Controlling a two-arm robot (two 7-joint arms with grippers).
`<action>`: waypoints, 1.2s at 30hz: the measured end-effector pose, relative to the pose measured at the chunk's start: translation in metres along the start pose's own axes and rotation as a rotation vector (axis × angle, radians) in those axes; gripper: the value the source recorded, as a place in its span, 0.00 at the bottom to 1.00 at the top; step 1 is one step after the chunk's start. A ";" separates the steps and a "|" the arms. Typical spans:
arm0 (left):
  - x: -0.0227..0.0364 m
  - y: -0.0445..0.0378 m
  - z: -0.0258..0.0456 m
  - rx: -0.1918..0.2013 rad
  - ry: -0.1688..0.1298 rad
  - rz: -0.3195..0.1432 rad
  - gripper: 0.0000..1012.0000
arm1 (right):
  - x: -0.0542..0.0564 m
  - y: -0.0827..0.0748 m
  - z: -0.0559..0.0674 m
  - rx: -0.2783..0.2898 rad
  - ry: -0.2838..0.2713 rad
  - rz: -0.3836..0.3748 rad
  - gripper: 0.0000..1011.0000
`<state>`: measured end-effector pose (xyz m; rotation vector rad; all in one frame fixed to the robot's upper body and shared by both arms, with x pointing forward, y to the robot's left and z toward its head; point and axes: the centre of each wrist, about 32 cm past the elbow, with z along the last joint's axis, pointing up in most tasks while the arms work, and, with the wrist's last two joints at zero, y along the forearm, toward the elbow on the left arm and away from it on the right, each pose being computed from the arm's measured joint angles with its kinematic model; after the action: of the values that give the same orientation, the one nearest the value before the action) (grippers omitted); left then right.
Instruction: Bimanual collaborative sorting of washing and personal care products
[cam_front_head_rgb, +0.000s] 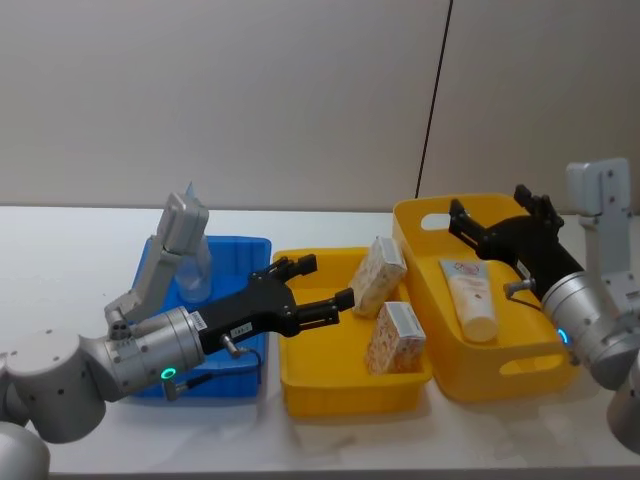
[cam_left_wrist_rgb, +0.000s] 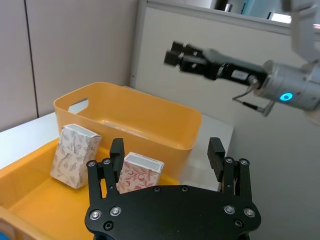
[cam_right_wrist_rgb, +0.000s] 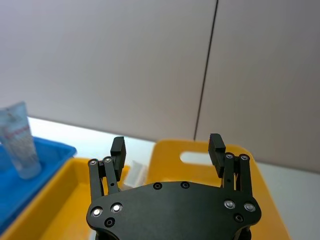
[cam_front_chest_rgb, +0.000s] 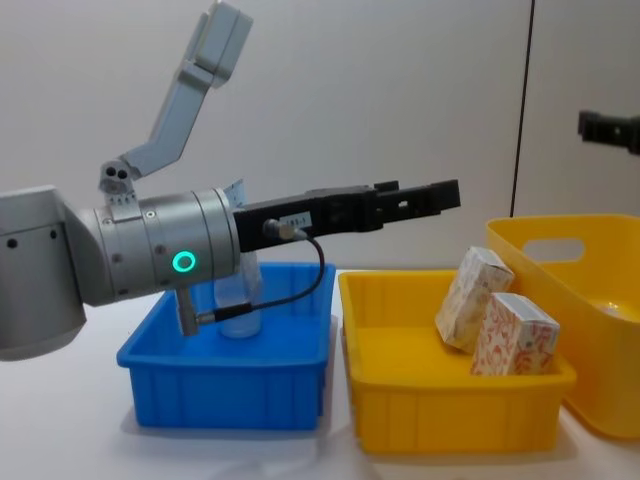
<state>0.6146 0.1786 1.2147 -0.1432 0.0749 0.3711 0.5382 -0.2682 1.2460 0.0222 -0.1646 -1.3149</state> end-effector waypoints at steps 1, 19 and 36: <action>-0.0004 0.0005 -0.0001 0.001 -0.002 0.004 0.99 | 0.000 0.000 0.000 0.010 0.003 0.006 0.99; -0.0215 0.0181 -0.0071 0.056 -0.086 0.191 0.99 | -0.012 -0.019 -0.008 0.032 0.021 0.038 0.99; -0.0479 0.0358 -0.0116 0.093 -0.191 0.390 0.99 | -0.041 -0.062 -0.031 -0.013 0.047 0.068 0.99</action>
<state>0.5564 0.1928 1.2035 0.0011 -0.0703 0.7669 0.4732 -0.2468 1.2041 0.0361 -0.1158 -1.2469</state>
